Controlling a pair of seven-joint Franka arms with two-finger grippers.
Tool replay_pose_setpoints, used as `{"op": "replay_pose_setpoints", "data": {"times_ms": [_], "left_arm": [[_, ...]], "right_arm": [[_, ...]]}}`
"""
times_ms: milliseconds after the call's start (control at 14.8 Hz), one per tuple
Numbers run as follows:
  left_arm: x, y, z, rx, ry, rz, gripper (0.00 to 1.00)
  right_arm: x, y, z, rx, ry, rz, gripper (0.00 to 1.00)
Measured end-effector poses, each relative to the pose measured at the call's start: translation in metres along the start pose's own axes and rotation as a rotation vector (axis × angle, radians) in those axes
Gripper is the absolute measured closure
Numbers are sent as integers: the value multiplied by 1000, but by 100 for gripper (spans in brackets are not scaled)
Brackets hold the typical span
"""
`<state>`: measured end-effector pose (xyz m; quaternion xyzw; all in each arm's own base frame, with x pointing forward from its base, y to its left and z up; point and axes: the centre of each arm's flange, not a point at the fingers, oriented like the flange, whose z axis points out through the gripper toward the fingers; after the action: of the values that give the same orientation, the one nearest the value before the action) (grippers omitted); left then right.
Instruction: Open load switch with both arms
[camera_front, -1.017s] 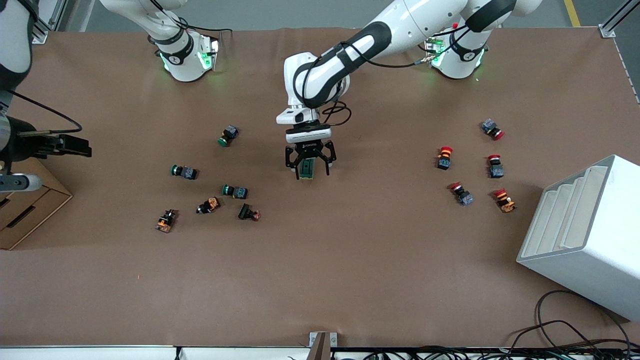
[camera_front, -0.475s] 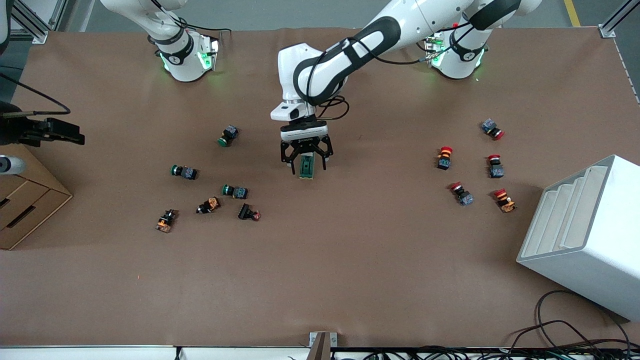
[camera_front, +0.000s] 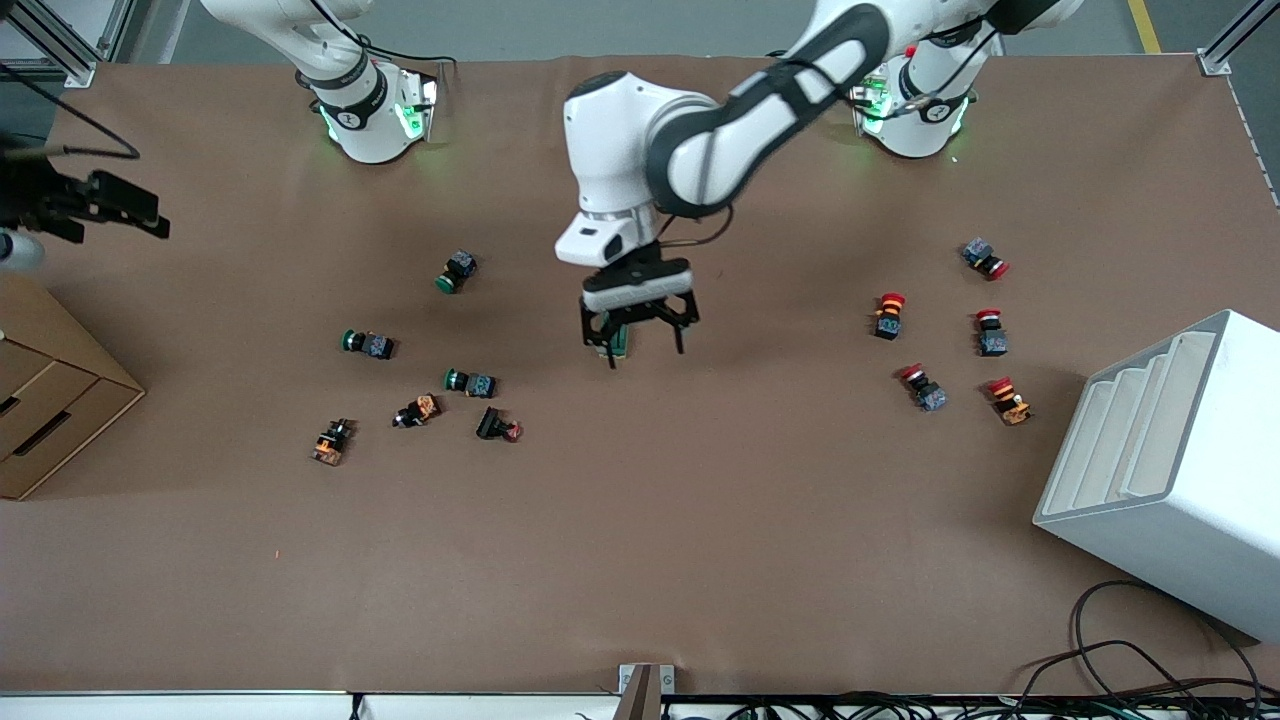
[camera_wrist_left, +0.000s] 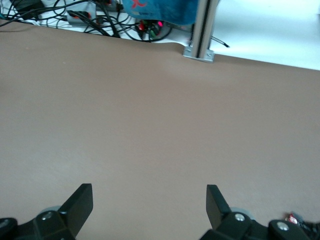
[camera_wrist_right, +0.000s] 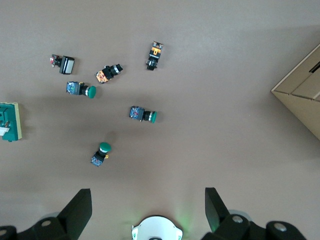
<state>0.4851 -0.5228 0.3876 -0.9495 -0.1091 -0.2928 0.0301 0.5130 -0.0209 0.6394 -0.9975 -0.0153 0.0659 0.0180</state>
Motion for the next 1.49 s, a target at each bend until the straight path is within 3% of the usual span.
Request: {"op": "replay_pose_setpoints", "data": {"times_ms": [339, 542, 881, 1085, 1288, 1492], "left_arm": [[134, -78, -9, -7, -146, -15, 0], [193, -141, -6, 33, -243, 60, 0], [237, -215, -2, 140, -371, 130, 0], [275, -278, -12, 69, -447, 196, 0], [315, -379, -38, -3, -514, 187, 0], [323, -435, -74, 0, -561, 212, 0]], "right_arm": [[-32, 6, -21, -12, 41, 1, 0], [-29, 2, -19, -17, 54, -5, 0], [-26, 1, -17, -22, 66, -7, 0], [-26, -5, -16, -28, 66, -16, 0], [-26, -11, -16, -32, 64, -25, 0], [-27, -12, -15, -31, 55, -27, 0]]}}
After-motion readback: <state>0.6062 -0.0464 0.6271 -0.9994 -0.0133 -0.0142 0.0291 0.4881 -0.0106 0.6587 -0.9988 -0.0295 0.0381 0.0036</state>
